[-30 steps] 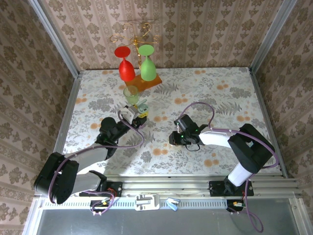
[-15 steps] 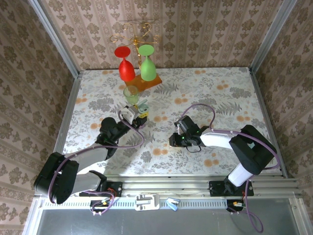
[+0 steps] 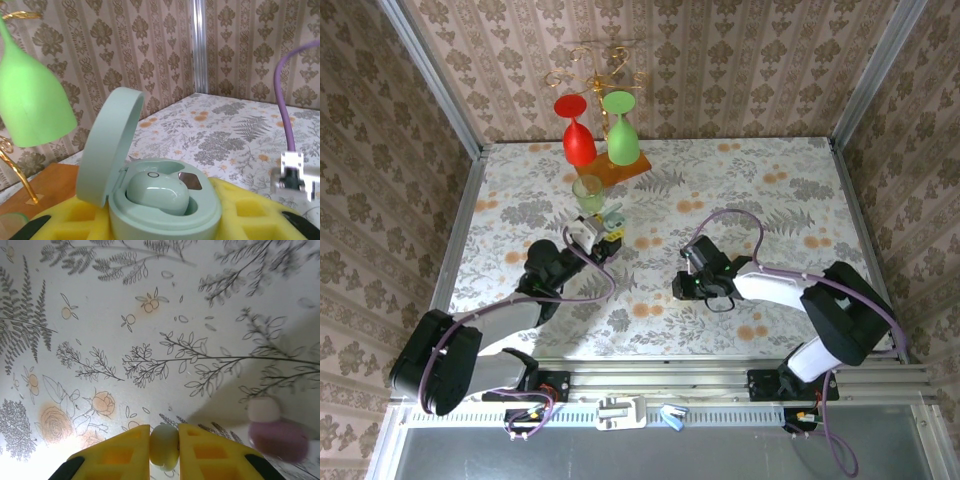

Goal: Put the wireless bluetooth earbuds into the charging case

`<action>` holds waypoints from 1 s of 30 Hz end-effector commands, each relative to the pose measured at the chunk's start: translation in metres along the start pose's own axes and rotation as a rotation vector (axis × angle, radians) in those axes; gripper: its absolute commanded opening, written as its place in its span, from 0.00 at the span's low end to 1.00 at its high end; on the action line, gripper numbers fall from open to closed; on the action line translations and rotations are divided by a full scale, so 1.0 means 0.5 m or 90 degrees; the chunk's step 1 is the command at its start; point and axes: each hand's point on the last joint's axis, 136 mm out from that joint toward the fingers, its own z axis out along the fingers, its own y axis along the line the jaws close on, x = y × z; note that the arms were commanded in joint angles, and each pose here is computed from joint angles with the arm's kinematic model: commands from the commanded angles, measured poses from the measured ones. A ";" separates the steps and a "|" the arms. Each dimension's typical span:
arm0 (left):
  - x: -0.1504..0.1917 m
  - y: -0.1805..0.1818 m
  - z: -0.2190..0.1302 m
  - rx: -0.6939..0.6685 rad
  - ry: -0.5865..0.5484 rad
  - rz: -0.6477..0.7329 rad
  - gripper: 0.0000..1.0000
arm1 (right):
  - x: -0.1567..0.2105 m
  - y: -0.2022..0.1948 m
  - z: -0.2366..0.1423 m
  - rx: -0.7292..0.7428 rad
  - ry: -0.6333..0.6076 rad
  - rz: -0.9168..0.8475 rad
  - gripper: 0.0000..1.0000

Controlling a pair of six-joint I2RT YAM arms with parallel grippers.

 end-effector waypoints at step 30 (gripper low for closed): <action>-0.015 -0.114 0.039 0.198 -0.005 -0.001 0.15 | -0.254 0.254 -0.292 -0.078 -0.366 -0.332 0.17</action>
